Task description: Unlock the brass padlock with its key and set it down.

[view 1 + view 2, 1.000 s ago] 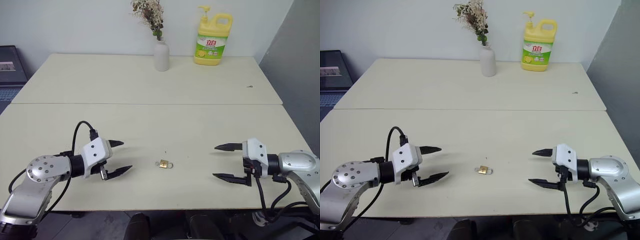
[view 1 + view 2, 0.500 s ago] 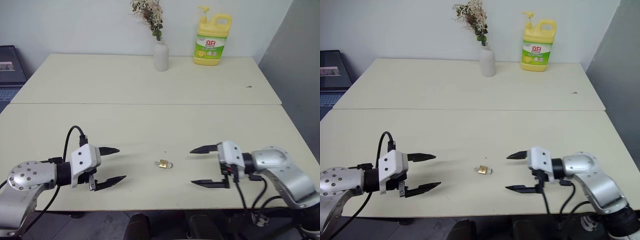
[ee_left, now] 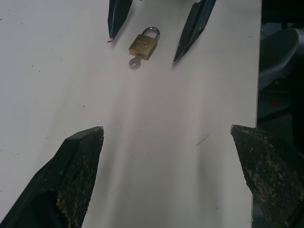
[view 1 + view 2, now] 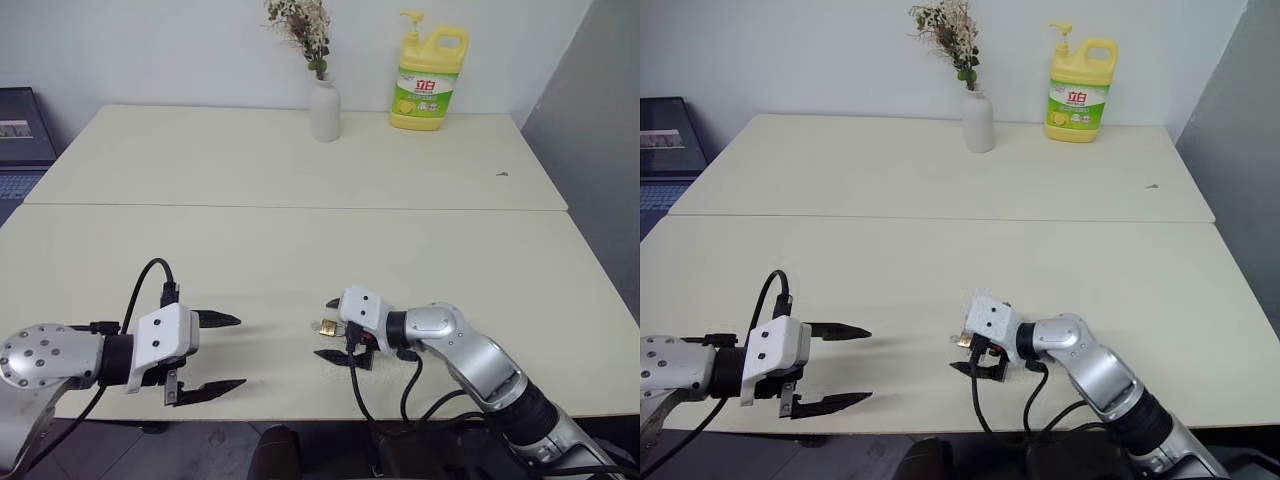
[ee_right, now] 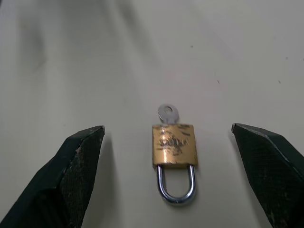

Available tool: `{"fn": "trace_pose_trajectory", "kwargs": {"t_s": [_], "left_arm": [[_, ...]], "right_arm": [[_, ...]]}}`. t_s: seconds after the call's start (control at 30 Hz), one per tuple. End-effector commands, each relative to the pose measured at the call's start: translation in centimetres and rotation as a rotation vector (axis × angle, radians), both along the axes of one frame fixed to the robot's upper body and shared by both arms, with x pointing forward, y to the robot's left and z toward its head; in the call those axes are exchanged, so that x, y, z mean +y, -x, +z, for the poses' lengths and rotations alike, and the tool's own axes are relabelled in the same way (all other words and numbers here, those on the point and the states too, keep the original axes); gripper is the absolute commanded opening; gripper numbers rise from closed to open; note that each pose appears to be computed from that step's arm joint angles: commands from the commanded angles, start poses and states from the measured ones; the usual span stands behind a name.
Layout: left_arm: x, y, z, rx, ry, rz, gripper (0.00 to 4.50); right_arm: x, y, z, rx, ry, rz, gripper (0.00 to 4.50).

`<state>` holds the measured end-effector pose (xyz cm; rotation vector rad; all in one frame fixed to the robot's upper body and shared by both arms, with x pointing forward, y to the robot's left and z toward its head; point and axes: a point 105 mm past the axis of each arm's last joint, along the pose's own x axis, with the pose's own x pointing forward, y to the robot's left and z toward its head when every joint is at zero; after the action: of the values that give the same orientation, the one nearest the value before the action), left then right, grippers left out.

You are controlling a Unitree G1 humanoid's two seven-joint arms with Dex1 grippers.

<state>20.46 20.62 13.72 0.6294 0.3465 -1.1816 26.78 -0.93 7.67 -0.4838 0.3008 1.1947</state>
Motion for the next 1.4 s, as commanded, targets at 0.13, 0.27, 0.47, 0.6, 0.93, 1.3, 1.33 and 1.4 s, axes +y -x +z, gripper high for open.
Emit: {"fn": "trace_pose_trajectory", "kwargs": {"t_s": [0.13, 0.27, 0.47, 0.6, 0.93, 1.3, 1.33, 1.4], "left_arm": [[-1.1, -0.4, 0.9, -0.049, -0.011, -0.053, 4.49], [-1.3, -0.5, 0.9, -0.05, -0.011, -0.059, 4.49], [-1.3, -0.5, 0.5, -0.054, -0.017, -0.069, 4.49], [-1.1, -0.5, 0.3, -0.054, -0.02, -0.07, 4.5], [-1.1, -1.2, -0.1, -0.071, -0.009, -0.065, 4.5], [-3.8, -4.2, 0.9, -0.043, 0.249, -0.004, 4.5], [-5.0, -4.7, 1.1, -0.024, 0.293, -0.023, 4.5], [-6.3, -5.5, 1.4, 0.0, 0.336, -0.045, 4.5]], "right_arm": [[-0.2, -0.2, 0.7, -0.01, 0.008, -0.04, 4.5], [-0.1, -0.1, 0.8, 0.001, 0.008, -0.042, 4.5], [0.3, 0.1, 0.2, 0.003, 0.025, -0.042, 4.5], [0.4, 0.1, 0.1, -0.002, 0.028, -0.047, 3.92], [0.3, -0.9, 0.8, -0.076, 0.04, -0.066, 0.94], [-7.4, -2.6, 3.1, -0.358, 0.225, -0.068, 0.94], [-9.2, -2.6, 3.6, -0.42, 0.275, -0.061, 0.94], [-11.3, -2.6, 4.4, -0.525, 0.351, -0.041, 0.94]]}}
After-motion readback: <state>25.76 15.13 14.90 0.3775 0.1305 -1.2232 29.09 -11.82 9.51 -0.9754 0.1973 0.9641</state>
